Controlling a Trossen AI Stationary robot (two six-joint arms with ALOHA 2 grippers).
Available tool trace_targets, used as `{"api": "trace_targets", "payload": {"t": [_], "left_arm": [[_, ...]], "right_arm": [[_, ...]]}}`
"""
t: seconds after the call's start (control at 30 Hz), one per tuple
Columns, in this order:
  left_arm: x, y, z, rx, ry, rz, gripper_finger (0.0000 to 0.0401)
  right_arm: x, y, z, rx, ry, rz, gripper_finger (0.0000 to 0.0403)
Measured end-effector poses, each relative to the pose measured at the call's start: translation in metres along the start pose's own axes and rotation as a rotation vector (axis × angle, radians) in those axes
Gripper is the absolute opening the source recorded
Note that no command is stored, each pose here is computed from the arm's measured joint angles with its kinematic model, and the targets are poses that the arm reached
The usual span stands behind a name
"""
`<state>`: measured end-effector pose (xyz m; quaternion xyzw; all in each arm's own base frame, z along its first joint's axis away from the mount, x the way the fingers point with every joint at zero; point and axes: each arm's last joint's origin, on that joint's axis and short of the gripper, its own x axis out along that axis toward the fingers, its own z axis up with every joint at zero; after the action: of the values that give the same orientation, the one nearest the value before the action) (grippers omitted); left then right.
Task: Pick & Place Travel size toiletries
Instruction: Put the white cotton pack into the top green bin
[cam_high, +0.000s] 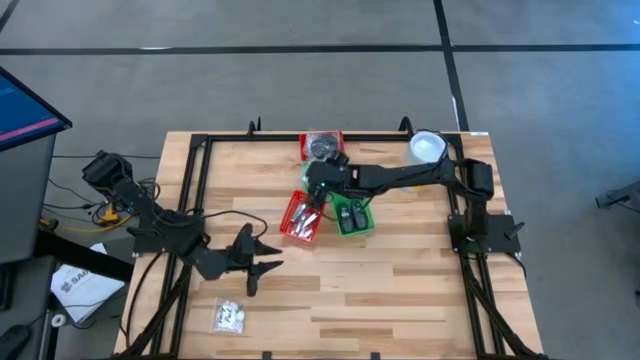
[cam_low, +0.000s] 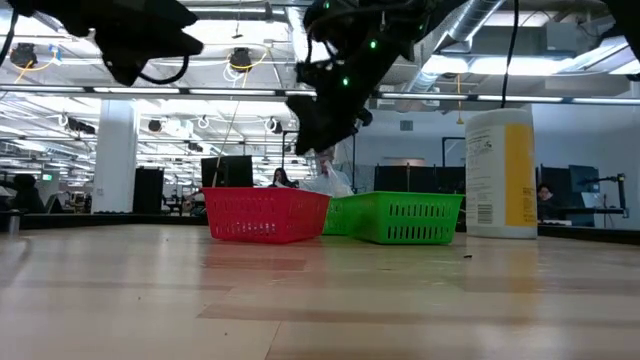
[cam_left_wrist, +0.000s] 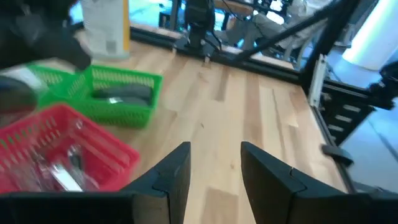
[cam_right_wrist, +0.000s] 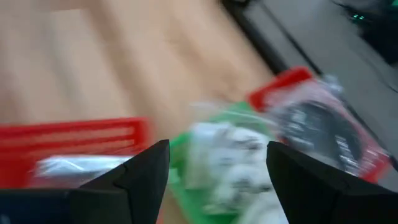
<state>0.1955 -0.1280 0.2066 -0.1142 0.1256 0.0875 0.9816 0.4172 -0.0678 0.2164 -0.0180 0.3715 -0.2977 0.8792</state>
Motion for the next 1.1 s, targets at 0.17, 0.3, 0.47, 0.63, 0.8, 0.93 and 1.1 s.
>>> {"api": "trace_targets", "payload": {"t": [0.17,0.3,0.47,0.63,0.8,0.93,1.1], "left_arm": [[-0.012,-0.010,-0.013,-0.080,0.112,-0.109,0.0131],[-0.026,-0.023,-0.024,-0.182,0.262,-0.275,0.0131],[-0.044,-0.033,-0.037,-0.280,0.445,-0.379,0.0130],[-0.060,-0.029,-0.055,-0.359,0.608,-0.278,0.0122],[-0.073,-0.031,-0.063,-0.489,0.723,-0.248,0.0118],[-0.078,-0.027,-0.069,-0.508,0.774,-0.171,0.0118],[-0.081,-0.020,-0.074,-0.545,0.849,-0.073,0.0118]], "right_arm": [[-0.024,0.036,-0.004,-0.145,-0.009,0.155,0.0255],[-0.040,0.061,-0.011,-0.221,-0.015,0.212,0.0255],[-0.057,0.085,-0.020,-0.265,-0.016,0.257,0.0255],[-0.073,0.105,-0.026,-0.234,-0.027,0.305,0.0255],[-0.083,0.116,-0.031,-0.238,-0.033,0.328,0.0255],[-0.089,0.123,-0.034,-0.253,-0.038,0.344,0.0255],[-0.090,0.124,-0.034,-0.272,-0.042,0.347,0.0255]]}}
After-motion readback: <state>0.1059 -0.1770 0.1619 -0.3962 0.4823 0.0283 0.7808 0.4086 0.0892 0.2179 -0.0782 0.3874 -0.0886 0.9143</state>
